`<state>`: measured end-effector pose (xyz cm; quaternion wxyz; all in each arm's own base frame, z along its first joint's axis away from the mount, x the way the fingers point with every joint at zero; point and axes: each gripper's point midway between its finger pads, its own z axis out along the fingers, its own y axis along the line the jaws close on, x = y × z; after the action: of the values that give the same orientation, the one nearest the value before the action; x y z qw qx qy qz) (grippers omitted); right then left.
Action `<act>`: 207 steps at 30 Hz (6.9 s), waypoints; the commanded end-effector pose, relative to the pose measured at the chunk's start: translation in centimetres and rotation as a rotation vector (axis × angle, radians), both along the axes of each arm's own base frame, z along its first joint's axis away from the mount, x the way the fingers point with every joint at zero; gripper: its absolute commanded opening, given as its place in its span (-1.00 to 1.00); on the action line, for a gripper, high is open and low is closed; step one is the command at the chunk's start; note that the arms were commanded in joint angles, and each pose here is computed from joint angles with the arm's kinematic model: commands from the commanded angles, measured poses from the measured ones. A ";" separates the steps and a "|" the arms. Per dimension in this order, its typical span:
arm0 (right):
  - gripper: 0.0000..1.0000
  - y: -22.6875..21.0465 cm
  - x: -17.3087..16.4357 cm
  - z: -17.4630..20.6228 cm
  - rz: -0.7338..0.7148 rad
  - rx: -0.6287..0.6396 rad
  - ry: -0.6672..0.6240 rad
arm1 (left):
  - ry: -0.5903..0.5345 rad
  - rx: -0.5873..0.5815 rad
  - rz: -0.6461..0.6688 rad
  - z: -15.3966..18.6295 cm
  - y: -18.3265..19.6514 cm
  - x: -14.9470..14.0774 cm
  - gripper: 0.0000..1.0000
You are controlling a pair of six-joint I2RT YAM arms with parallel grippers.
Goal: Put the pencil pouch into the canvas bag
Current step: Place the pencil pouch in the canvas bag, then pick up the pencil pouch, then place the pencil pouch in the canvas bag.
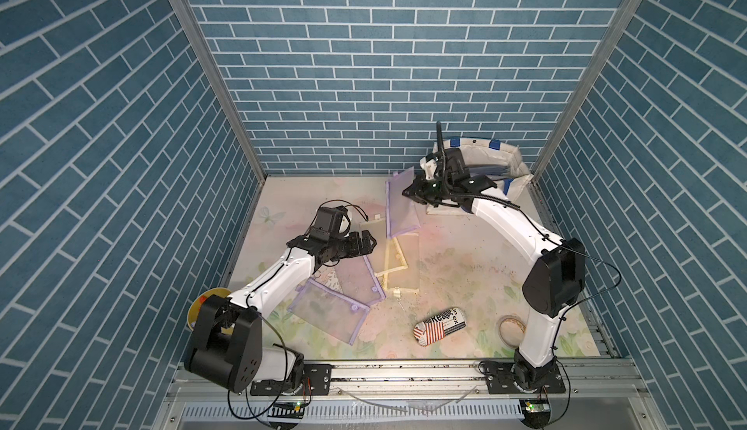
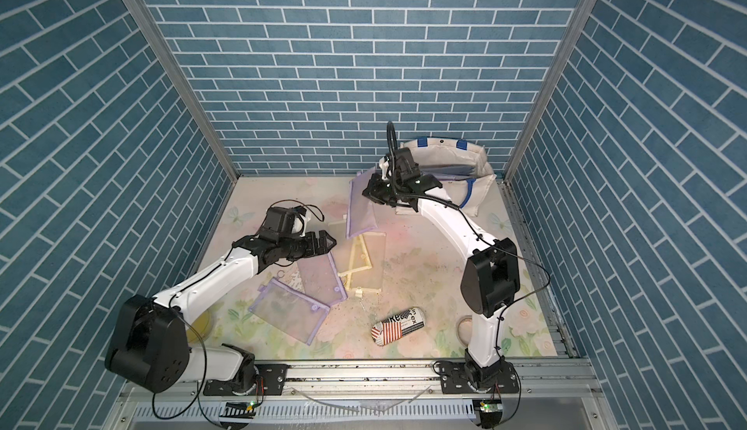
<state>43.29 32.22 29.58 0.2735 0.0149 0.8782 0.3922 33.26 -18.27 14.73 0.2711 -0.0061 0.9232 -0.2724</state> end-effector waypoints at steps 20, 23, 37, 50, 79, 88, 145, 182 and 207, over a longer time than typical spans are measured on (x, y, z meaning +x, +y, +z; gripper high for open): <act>-1.00 -27.4 10.8 6.5 -1.086 -0.043 -0.103 | -0.118 0.146 -0.208 2.2 -2.6 -0.6 0.99; -1.00 -26.9 12.9 5.7 -1.122 0.011 -0.088 | -0.135 0.127 -0.225 2.7 -2.9 -0.7 0.99; -1.00 -26.0 15.9 1.1 -1.302 0.085 -0.007 | -0.159 0.110 -0.225 2.9 -2.9 -1.0 0.99; -1.00 -25.1 15.0 -2.3 -1.360 0.066 0.052 | -0.161 0.130 -0.231 2.8 -2.6 -1.1 0.99; 0.29 -17.0 10.6 6.3 -0.631 -0.351 -0.215 | -0.061 -0.001 -0.089 2.0 -1.9 -0.5 0.99; 0.24 -3.1 0.3 -3.3 -0.078 -0.323 -0.026 | 0.201 -0.065 0.060 -3.8 1.7 -0.9 0.96; 0.01 16.7 -18.2 -25.0 0.801 -0.158 0.706 | 0.455 -0.070 0.444 -14.5 8.0 -12.2 0.36; -1.00 -2.5 4.3 8.2 -0.115 0.027 -0.131 | 0.045 0.053 0.039 -0.6 2.7 -1.2 0.99; -1.00 -25.1 11.5 4.9 -1.149 0.090 -0.065 | -0.066 0.072 -0.158 2.3 -3.2 0.3 0.99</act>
<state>53.94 7.89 36.15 0.4782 0.4388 0.7301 0.2141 34.06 -21.52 17.25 0.2821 0.0765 0.9197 -0.2622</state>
